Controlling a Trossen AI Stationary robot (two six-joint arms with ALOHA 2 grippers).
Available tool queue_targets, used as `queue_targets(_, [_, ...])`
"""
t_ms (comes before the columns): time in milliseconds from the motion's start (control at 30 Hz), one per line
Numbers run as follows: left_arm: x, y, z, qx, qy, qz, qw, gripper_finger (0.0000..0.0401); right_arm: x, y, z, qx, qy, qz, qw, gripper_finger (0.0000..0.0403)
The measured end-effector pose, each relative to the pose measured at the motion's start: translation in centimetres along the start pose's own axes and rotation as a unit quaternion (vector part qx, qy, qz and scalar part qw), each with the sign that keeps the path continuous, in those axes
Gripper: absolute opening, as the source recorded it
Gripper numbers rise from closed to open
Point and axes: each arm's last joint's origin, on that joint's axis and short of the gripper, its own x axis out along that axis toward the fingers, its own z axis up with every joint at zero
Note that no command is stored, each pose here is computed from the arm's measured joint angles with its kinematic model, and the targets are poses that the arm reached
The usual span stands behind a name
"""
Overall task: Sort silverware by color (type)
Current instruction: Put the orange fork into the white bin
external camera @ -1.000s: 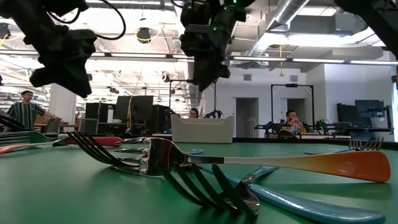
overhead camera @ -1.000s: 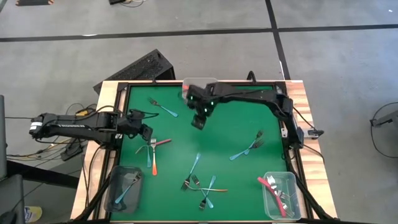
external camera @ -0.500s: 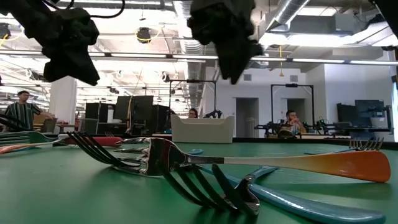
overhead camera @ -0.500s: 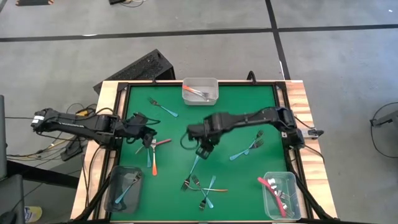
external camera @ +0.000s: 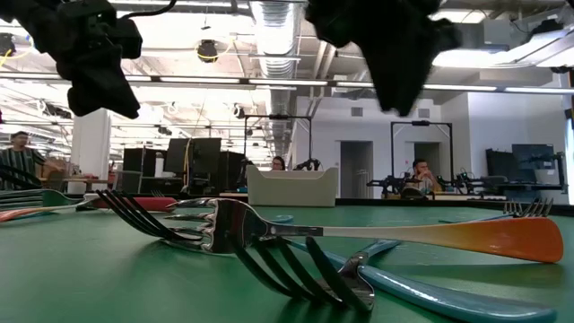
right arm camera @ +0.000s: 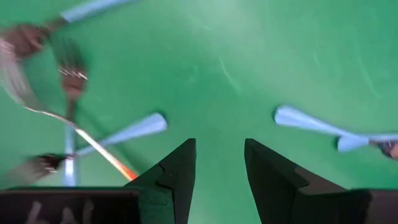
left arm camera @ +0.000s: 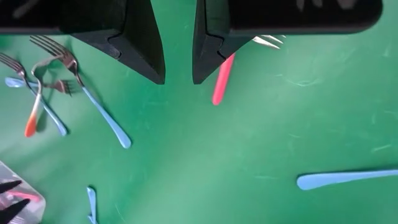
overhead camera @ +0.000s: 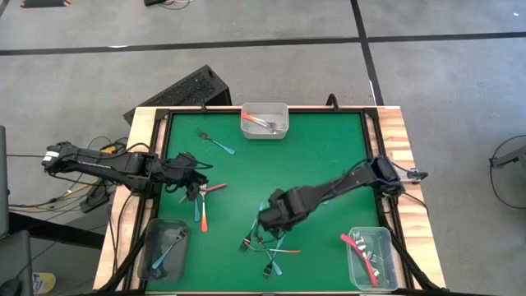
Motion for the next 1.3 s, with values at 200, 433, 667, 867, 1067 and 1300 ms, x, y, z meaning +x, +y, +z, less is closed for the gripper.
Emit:
queue_targets(200, [0.0,-0.1,-0.2,-0.003,0.016,-0.014,1.000,0.0069,1.7,2.0,-1.8,-0.006,0.021,0.074,0.997,0.0161])
queue_targets(433, [0.0,-0.3,-0.6,-0.010,0.017,-0.010,1.000,0.0069,1.6,3.6,-2.1,-0.058,0.016,0.153,0.986,0.0161])
queue_targets(667, [0.7,0.3,-1.5,-0.049,0.032,0.004,0.998,0.0069,1.9,4.6,-2.3,-0.134,0.005,0.190,0.973,0.0161])
queue_targets(867, [0.9,0.4,-1.8,-0.056,0.034,0.007,0.998,0.0069,2.7,4.8,-2.5,-0.261,-0.047,0.186,0.946,0.0161])
queue_targets(1067, [0.9,0.4,-1.8,-0.090,0.043,-0.002,0.995,0.0069,4.0,4.6,-2.6,-0.311,-0.059,0.177,0.932,0.0152])
queue_targets(1300, [0.9,0.2,-2.1,-0.092,0.068,-0.020,0.993,0.0069,7.1,3.7,-3.9,-0.316,-0.030,0.154,0.936,0.0136])
